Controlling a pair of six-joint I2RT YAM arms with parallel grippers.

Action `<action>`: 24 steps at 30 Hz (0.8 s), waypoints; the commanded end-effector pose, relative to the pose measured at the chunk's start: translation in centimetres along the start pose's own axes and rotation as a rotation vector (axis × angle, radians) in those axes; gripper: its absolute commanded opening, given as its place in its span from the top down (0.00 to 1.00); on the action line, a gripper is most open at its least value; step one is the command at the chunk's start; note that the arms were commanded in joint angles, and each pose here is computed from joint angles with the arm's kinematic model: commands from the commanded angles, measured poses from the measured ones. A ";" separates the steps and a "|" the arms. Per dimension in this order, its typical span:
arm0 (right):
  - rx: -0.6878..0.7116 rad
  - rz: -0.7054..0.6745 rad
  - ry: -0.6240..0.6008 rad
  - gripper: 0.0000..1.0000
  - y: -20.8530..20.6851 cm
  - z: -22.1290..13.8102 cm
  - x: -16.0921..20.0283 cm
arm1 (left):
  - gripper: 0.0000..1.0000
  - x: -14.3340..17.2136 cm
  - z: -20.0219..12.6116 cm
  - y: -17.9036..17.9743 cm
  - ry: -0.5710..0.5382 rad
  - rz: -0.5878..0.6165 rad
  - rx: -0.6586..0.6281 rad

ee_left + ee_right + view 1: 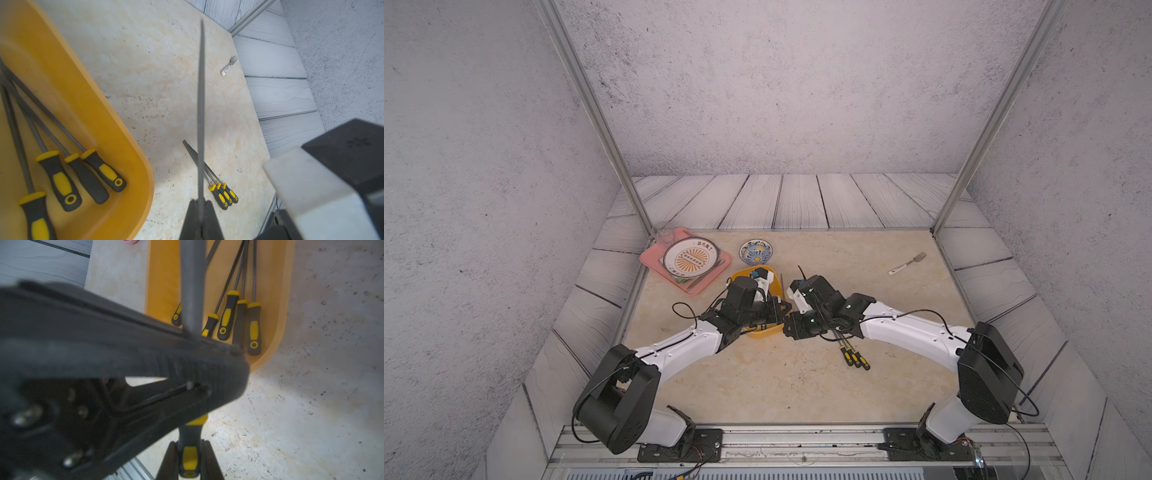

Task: Put the file tool into the storage box
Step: Place the file tool in the storage box.

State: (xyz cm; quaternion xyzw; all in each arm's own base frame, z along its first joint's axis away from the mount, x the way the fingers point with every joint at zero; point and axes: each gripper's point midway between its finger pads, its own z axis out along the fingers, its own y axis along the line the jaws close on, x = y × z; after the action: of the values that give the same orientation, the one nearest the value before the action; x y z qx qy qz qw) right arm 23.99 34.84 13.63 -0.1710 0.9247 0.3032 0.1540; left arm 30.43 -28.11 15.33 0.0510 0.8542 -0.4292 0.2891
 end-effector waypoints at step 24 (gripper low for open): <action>0.215 -0.012 -0.058 0.66 -3.8 -2.9 0.2 | 0.62 -1.9 1.6 14.5 -0.031 0.098 -0.633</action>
State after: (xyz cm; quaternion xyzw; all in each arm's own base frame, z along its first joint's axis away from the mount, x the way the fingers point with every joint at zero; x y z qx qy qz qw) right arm 24.69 32.40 14.14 -0.1559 0.9356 0.2541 0.1893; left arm 37.22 -20.37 4.68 -0.0046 0.9368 -0.1444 0.3185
